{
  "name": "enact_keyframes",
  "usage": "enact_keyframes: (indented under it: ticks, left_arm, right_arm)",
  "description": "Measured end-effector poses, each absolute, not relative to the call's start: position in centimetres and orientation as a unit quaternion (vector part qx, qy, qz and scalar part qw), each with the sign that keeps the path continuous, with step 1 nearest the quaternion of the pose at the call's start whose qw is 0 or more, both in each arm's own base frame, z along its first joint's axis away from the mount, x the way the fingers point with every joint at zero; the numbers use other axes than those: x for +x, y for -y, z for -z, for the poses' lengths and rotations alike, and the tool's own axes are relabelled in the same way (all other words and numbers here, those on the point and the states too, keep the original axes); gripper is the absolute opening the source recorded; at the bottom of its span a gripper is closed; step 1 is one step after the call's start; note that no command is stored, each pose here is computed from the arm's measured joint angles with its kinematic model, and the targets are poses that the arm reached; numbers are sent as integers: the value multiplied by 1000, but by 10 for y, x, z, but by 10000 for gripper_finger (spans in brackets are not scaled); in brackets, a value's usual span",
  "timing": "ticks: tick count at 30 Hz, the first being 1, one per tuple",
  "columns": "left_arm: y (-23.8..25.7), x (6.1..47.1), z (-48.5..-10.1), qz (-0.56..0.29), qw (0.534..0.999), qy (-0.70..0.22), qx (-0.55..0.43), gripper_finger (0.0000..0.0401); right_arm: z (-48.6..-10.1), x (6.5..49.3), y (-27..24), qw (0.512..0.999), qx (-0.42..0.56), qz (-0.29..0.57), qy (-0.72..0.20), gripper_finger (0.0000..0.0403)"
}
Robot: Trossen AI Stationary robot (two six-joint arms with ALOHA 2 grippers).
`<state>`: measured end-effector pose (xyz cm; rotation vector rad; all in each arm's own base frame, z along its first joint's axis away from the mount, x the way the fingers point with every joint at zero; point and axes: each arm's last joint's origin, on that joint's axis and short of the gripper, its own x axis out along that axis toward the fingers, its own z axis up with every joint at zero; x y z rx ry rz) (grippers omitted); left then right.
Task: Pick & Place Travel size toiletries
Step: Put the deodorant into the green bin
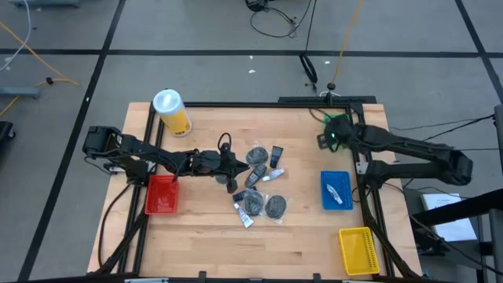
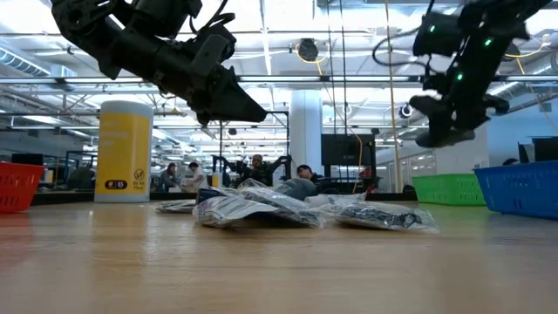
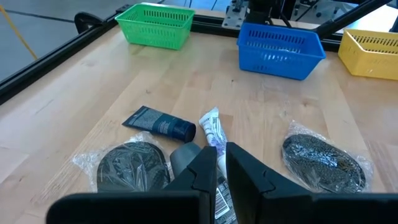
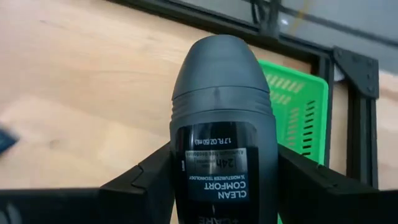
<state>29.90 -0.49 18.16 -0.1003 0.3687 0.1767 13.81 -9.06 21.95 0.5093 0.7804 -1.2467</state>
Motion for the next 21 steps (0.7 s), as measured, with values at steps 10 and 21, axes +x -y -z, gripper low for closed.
enact_keyframes:
  ticks: [10,21]
  left_arm:
    - [5,299,-182,-88,978,-182,-52,31]
    - [10,299,-182,-79,979,-182,-56,31]
  right_arm:
    - [-178,138,139,657,286,602,-353,203]
    - [-152,142,163,638,315,597,-371,205]
